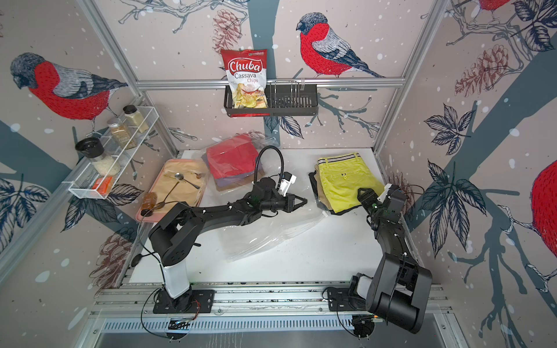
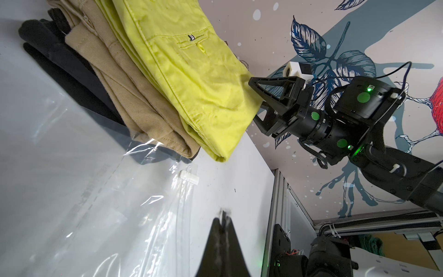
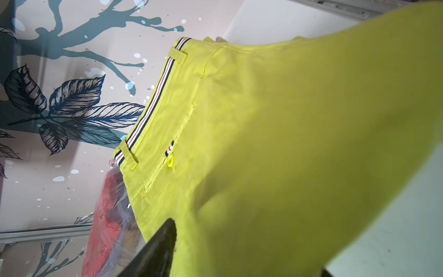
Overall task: Take the trousers out of the vacuum bag
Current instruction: Place the trousers at the corner of the board.
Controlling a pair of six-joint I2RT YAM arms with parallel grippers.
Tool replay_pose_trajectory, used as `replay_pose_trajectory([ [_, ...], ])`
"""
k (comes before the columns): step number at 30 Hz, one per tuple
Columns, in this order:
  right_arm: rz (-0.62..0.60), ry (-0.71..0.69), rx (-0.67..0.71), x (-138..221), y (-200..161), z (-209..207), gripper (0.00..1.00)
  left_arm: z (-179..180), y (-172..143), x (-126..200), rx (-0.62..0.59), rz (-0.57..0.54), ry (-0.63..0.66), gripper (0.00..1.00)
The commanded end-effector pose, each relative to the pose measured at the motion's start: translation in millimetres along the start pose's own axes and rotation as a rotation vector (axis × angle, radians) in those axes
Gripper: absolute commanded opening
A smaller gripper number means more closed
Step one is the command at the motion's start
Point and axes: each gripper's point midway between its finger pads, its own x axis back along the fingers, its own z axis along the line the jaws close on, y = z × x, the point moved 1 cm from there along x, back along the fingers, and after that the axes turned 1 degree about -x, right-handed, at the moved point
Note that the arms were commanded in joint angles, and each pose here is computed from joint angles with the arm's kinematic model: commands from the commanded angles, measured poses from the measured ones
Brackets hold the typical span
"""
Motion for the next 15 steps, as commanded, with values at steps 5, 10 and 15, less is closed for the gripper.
replay_pose_trajectory([
  [5, -0.070, -0.119, 0.022, 22, 9, -17, 0.81, -4, 6, 7, -0.068, 0.023, 0.056, 0.00],
  [10, -0.050, -0.054, 0.056, 29, 5, -2, 0.81, -2, 9, 15, -0.106, 0.041, 0.115, 0.00],
  [15, -0.107, 0.021, 0.127, 41, 2, 19, 0.83, 3, 10, 29, -0.124, 0.043, 0.178, 0.01],
])
